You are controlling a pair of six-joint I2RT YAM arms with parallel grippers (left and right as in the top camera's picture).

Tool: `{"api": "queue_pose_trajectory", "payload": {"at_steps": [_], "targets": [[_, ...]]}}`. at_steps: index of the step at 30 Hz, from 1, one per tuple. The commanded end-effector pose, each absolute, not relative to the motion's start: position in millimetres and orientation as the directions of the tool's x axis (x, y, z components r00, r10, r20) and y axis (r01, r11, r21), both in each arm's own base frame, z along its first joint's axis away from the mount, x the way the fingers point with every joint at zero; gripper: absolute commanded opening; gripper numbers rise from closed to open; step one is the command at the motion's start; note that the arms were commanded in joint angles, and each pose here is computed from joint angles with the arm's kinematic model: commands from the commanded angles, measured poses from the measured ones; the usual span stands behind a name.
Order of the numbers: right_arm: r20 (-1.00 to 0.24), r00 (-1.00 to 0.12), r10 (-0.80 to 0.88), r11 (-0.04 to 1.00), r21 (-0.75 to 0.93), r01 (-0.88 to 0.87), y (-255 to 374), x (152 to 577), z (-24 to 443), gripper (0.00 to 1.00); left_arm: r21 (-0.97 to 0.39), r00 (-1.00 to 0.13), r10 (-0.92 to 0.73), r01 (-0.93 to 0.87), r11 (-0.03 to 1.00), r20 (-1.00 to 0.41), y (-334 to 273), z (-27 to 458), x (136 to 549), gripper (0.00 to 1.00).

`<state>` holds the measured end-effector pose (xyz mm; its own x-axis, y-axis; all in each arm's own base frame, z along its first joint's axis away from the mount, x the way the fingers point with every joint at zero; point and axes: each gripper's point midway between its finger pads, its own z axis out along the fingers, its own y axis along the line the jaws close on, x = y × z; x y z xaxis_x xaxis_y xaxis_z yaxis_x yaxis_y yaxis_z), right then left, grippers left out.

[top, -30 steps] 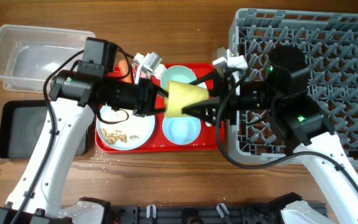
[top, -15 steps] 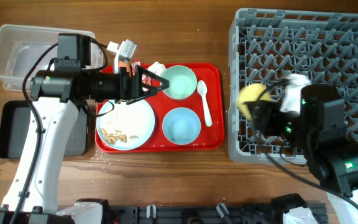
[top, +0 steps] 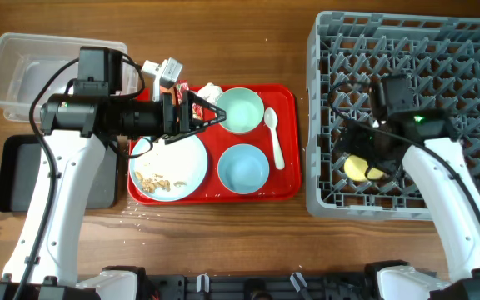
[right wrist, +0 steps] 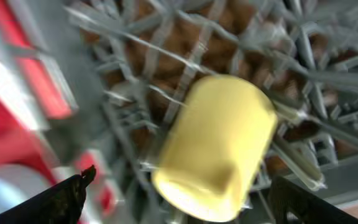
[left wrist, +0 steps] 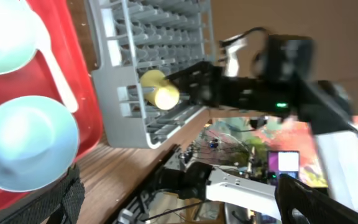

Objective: Sort waste into correct bins and load items into the dishwasher rack
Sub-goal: 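Place the yellow cup in the dish rack with the right gripper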

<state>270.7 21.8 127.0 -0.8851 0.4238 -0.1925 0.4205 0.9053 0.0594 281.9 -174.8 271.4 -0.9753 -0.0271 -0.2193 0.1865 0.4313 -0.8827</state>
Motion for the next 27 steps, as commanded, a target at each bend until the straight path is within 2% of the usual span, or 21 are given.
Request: {"api": "queue_pose_trajectory", "payload": {"at_steps": [1,3,4,6,7,8,10,12,15,17,18,19,20,24,27], "targets": [[-0.351,-0.884,0.310,0.940,0.251,0.230,55.3,299.1,188.3,0.92,-0.832,-0.968,-0.046,0.188,0.522,-0.248,-164.6,262.5,288.0,1.00],[-0.461,-0.868,0.186,0.947,0.320,0.033,88.0,302.2,216.6,0.84,-0.817,-0.969,-0.052,0.174,0.549,-0.240,-161.5,257.5,288.4,1.00],[-0.499,-0.856,0.135,0.943,0.330,-0.044,102.9,300.1,226.3,0.73,-0.808,-0.970,-0.055,0.167,0.565,-0.239,-159.6,254.8,289.0,1.00],[-0.530,-0.847,0.038,0.924,0.341,-0.172,139.4,288.8,234.1,0.61,-0.766,-0.972,-0.095,0.108,0.634,-0.216,-149.9,244.0,292.9,0.96],[-0.522,-0.853,-0.014,0.915,0.337,-0.222,157.4,282.2,229.1,0.59,-0.751,-0.970,-0.115,0.087,0.654,-0.212,-146.3,242.0,294.3,0.95],[-0.491,-0.868,-0.075,0.902,0.338,-0.269,181.2,274.6,214.1,0.59,-0.722,-0.964,-0.157,0.048,0.690,-0.214,-139.1,240.9,296.7,0.94],[-0.399,-0.910,-0.111,0.910,0.327,-0.254,202.6,266.7,178.8,0.57,-0.646,-0.940,-0.245,-0.037,0.763,-0.236,-119.7,241.2,300.2,0.90],[-0.224,-0.967,-0.122,0.945,0.272,-0.183,214.1,257.4,121.2,0.50,-0.498,-0.863,-0.396,-0.206,0.842,-0.313,-78.0,249.6,297.5,0.89],[-0.052,-0.993,-0.108,0.972,0.202,-0.116,218.1,255.0,57.0,0.47,-0.362,-0.728,-0.488,-0.342,0.867,-0.481,-29.5,276.7,279.8,1.00],[0.027,-0.993,-0.111,0.982,0.158,-0.105,217.6,254.2,17.7,0.46,-0.343,-0.646,-0.496,-0.359,0.868,-0.580,-12.8,299.9,266.6,1.00],[0.051,-0.992,-0.111,0.984,0.145,-0.103,216.5,252.6,7.3,0.34,-0.347,-0.628,-0.497,-0.357,0.867,-0.598,-10.7,305.8,262.6,1.00],[0.062,-0.992,-0.110,0.985,0.138,-0.101,215.1,251.7,3.9,0.09,-0.352,-0.620,-0.498,-0.352,0.867,-0.606,-10.7,308.7,261.0,1.00],[0.059,-0.992,-0.109,0.985,0.139,-0.100,214.9,252.1,6.6,0.04,-0.353,-0.620,-0.498,-0.351,0.867,-0.607,-10.8,309.1,260.7,1.00],[-0.097,-0.993,-0.065,0.991,0.108,-0.076,207.2,275.4,51.7,0.04,-0.364,-0.606,-0.502,-0.346,0.865,-0.617,-11.7,310.6,274.5,1.00],[-0.416,-0.908,0.042,0.998,-0.029,0.059,145.8,307.4,140.2,0.04,-0.351,-0.625,-0.500,-0.357,0.866,-0.599,-12.2,302.7,279.6,1.00]]}}
